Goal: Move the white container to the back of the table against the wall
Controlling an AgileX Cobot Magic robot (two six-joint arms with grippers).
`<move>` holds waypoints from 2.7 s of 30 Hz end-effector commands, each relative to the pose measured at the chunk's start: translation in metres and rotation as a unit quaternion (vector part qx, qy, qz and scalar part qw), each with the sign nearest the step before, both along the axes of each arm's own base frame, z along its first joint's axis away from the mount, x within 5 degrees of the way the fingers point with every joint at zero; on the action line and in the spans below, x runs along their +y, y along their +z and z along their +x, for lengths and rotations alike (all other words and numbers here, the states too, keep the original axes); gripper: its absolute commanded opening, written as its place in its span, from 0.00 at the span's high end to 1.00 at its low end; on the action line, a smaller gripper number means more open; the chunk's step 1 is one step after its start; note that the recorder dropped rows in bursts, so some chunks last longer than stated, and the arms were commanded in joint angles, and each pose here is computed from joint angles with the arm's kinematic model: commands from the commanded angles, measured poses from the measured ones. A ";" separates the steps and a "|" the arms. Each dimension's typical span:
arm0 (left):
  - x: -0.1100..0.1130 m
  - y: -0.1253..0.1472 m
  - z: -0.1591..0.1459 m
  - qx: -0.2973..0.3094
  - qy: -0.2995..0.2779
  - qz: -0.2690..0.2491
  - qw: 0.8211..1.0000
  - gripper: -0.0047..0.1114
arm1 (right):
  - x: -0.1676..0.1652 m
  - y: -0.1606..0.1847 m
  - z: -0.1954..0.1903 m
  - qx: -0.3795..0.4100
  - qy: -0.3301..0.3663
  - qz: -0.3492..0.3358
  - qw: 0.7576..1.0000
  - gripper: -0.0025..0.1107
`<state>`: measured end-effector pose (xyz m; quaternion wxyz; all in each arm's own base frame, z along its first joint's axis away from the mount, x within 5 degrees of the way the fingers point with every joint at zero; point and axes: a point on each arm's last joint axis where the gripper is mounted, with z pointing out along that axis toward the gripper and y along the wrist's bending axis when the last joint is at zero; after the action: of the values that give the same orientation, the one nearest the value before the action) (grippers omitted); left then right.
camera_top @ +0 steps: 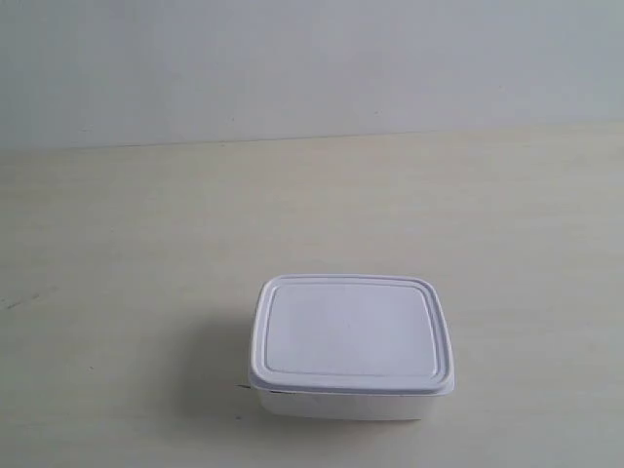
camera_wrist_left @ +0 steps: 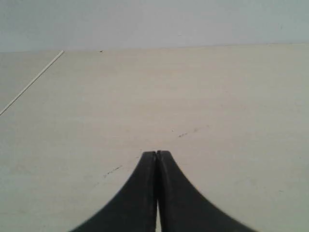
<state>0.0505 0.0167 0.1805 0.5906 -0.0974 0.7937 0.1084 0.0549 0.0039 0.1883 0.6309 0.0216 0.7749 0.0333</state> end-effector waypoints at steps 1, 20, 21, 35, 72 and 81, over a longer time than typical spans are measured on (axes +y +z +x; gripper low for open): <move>0.000 0.000 0.000 -0.002 0.001 0.000 1.000 0.96 | 0.000 -0.001 0.000 -0.001 -0.003 -0.001 1.000 0.98; 0.001 0.010 0.002 -0.049 -0.004 0.046 0.998 0.96 | -0.001 0.002 0.000 -0.017 -0.007 -0.004 1.000 0.98; 0.001 0.014 0.003 -0.071 -0.005 0.052 0.996 0.96 | -0.002 0.003 0.001 -0.025 -0.009 -0.004 1.000 0.98; -0.003 0.042 0.003 -0.216 -0.019 0.094 0.972 0.96 | -0.015 0.037 -0.002 -0.219 -0.080 0.210 0.949 0.98; -0.002 0.055 0.013 -0.355 -0.030 -0.315 0.880 0.96 | -0.005 0.027 0.001 -0.123 -0.051 0.348 0.928 0.98; -0.002 0.055 0.013 -0.367 -0.030 -0.394 0.842 0.96 | -0.001 0.029 0.000 -0.121 -0.011 0.329 0.937 0.98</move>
<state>0.0628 0.0144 0.2343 0.7556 -0.3250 0.5055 -0.2605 0.0563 0.0015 0.2130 0.6656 0.2639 0.6378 0.2837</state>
